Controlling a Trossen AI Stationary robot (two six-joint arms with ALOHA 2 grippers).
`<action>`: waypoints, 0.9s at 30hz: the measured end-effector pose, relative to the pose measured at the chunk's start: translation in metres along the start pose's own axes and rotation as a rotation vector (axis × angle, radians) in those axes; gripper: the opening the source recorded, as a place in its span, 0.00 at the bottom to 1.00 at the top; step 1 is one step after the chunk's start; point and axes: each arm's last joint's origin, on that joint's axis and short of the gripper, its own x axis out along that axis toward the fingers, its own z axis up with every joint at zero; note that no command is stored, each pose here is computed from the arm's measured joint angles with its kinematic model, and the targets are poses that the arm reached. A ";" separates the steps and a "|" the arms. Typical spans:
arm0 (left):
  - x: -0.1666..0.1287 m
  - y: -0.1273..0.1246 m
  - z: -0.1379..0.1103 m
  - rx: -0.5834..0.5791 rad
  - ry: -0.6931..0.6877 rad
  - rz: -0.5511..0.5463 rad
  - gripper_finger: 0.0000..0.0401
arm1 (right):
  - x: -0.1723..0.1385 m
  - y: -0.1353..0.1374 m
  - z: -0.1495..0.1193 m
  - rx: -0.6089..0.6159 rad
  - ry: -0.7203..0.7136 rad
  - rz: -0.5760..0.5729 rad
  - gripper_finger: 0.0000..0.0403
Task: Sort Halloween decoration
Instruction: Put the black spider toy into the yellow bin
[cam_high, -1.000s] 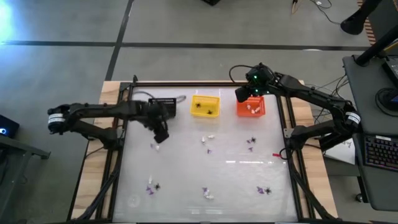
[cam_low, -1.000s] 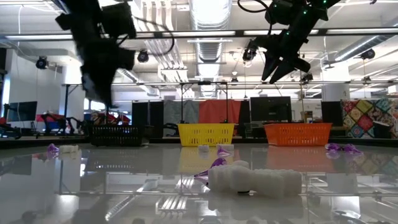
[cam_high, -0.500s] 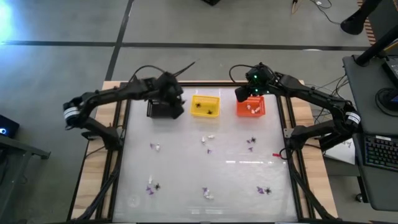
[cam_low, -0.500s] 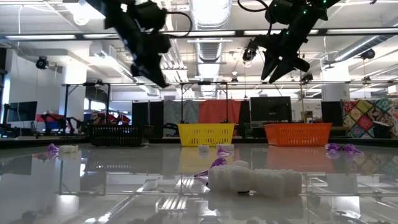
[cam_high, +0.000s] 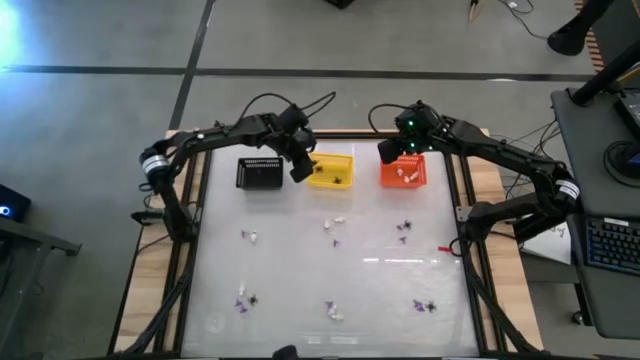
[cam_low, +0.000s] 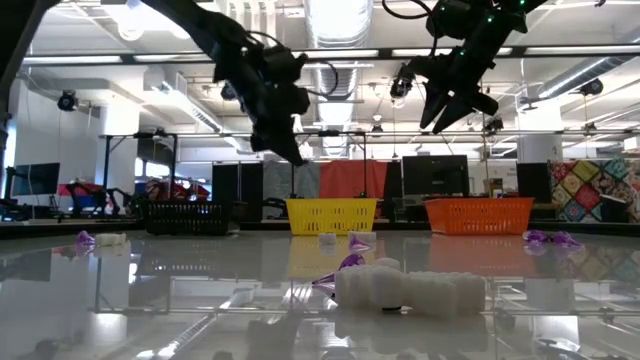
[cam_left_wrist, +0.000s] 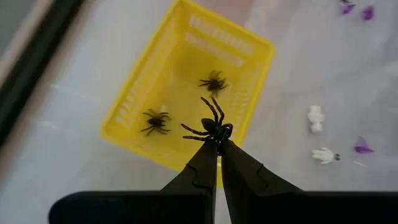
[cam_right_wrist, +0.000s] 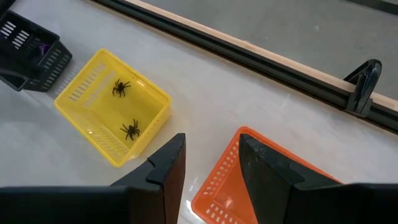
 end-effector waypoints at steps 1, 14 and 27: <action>0.004 0.003 0.000 -0.001 0.002 -0.016 0.00 | 0.000 0.000 0.000 0.000 0.000 0.000 0.35; 0.038 0.031 0.013 -0.006 0.024 -0.133 0.00 | 0.000 0.000 0.000 0.000 0.000 0.000 0.35; 0.045 0.039 0.025 0.047 0.156 -0.149 0.23 | 0.000 0.000 0.000 -0.002 0.000 0.000 0.35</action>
